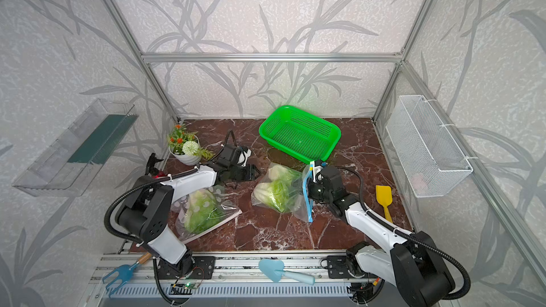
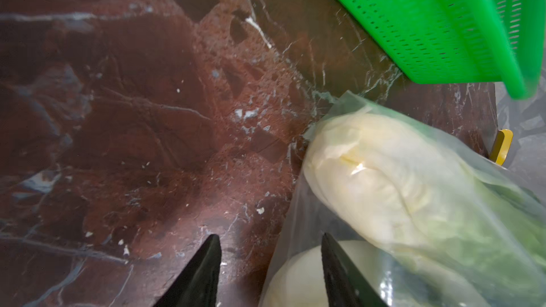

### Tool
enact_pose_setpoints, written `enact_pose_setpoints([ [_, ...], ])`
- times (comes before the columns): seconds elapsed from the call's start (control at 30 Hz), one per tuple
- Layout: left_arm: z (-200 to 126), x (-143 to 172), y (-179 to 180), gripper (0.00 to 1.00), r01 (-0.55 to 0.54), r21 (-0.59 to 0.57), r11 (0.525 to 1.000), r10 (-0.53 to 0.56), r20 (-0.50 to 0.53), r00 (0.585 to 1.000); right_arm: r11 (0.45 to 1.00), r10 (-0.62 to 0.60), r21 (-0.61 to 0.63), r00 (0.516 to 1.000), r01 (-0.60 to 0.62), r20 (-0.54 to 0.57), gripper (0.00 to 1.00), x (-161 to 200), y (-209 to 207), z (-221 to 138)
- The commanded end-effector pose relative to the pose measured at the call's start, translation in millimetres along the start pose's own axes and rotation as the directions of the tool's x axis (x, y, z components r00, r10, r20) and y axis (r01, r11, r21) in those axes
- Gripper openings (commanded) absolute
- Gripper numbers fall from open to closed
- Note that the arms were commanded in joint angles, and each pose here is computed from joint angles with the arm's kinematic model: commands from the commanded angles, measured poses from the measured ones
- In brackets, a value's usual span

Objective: Open the zip-top bag and take out the chinese cabbages
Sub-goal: Pick up the Chinese cabbage from the zipper food storage bag.

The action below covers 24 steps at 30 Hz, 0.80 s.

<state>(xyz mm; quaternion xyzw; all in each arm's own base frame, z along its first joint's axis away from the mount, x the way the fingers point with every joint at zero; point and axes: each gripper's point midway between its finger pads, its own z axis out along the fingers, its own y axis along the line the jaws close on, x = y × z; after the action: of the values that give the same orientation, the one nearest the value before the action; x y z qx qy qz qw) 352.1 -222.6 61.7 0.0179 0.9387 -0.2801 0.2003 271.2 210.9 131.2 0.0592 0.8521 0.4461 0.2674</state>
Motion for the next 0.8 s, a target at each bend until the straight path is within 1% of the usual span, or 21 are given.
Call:
enact_pose_setpoints([
  [0.0, 2, -11, -23, 0.54, 0.015, 0.124, 0.992, -0.014, -0.008, 1.000, 0.998, -0.030, -0.048, 0.999, 0.030, 0.010, 0.41, -4, 8, 3],
  [0.1, 9, -15, -24, 0.56, 0.055, 0.205, 0.977, -0.053, -0.018, 0.998, 0.999, -0.021, -0.041, 1.000, 0.021, -0.002, 0.41, 0, 2, 5],
  [0.17, 11, -17, -27, 0.59, 0.071, 0.271, 0.960, -0.069, -0.016, 0.997, 0.999, -0.014, -0.037, 1.000, 0.014, -0.004, 0.41, 0, -3, 4],
  [0.27, 11, -16, -42, 0.62, 0.063, 0.383, 0.921, -0.052, -0.040, 0.998, 1.000, -0.010, -0.025, 1.000, 0.009, -0.009, 0.42, 2, -12, 2],
  [0.37, 13, -14, -53, 0.62, 0.075, 0.462, 0.884, -0.048, -0.070, 0.996, 1.000, -0.009, -0.015, 1.000, 0.008, -0.019, 0.43, 4, -19, 2],
  [0.47, 18, -8, -53, 0.58, 0.092, 0.479, 0.873, -0.052, -0.097, 0.994, 1.000, -0.009, -0.016, 1.000, 0.009, -0.020, 0.44, 3, -21, 4],
  [0.5, 19, -7, -52, 0.56, 0.095, 0.482, 0.871, -0.052, -0.102, 0.993, 1.000, -0.009, -0.019, 1.000, 0.009, -0.019, 0.44, 3, -21, 5],
  [0.6, 21, -6, -55, 0.43, 0.099, 0.496, 0.863, -0.050, -0.111, 0.993, 1.000, 0.000, -0.029, 1.000, -0.001, -0.021, 0.45, 2, -20, 7],
  [0.67, 22, -5, -61, 0.30, 0.096, 0.507, 0.856, -0.041, -0.118, 0.992, 0.999, 0.017, -0.033, 1.000, -0.017, -0.002, 0.45, 0, -21, 8],
  [0.77, 24, -6, -74, 0.14, 0.071, 0.529, 0.846, -0.015, -0.109, 0.994, 1.000, 0.030, -0.005, 0.999, -0.030, 0.036, 0.45, -6, -25, 5],
])
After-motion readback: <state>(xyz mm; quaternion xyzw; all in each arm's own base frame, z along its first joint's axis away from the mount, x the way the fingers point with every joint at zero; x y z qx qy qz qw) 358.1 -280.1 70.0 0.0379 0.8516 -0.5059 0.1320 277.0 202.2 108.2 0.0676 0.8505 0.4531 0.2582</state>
